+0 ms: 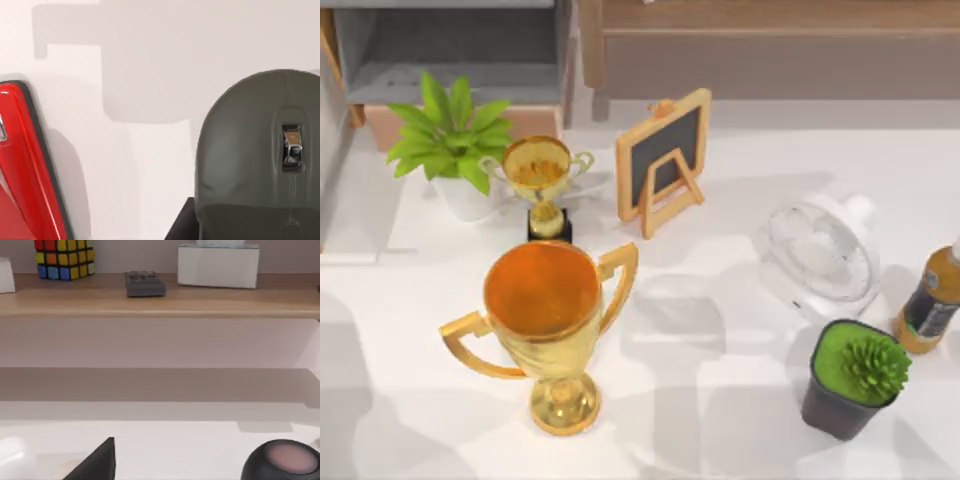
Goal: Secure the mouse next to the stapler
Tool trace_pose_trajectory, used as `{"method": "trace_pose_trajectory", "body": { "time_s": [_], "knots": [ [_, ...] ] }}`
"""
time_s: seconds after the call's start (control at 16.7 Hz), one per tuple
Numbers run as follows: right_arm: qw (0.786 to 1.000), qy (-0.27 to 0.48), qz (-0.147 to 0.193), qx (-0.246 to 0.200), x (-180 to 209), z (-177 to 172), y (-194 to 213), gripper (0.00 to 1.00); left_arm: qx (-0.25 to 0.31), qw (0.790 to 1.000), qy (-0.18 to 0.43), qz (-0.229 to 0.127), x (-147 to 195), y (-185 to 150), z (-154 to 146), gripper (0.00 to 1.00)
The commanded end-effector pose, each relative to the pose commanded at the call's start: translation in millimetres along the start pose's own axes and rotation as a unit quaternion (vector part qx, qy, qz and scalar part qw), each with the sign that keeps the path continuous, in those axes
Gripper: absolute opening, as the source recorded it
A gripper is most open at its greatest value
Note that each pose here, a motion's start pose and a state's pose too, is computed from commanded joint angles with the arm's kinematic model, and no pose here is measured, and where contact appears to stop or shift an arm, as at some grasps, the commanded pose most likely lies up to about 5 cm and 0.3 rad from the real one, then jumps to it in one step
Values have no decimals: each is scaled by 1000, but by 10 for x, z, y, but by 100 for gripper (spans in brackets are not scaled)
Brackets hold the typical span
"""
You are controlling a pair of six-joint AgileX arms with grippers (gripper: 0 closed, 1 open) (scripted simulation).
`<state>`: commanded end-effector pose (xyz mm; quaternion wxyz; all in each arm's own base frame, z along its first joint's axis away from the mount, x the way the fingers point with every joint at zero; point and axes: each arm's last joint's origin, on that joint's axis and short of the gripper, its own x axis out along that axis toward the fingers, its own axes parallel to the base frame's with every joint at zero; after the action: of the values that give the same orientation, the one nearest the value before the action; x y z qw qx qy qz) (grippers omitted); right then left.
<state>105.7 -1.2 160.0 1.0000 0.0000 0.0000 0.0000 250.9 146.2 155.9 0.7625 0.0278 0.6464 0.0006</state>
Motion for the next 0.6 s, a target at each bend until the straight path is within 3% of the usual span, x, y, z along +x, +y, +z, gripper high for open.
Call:
{"method": "trace_pose_trajectory", "body": {
  "time_s": [0.54, 0.6],
  "knots": [
    [1000, 0, 0, 0, 0, 0, 0, 100, -2, 999, 29, -17, 158, -37, -72, 0],
    [1000, 0, 0, 0, 0, 0, 0, 100, -2, 999, 29, -17, 158, -37, -72, 8]
  ]
}}
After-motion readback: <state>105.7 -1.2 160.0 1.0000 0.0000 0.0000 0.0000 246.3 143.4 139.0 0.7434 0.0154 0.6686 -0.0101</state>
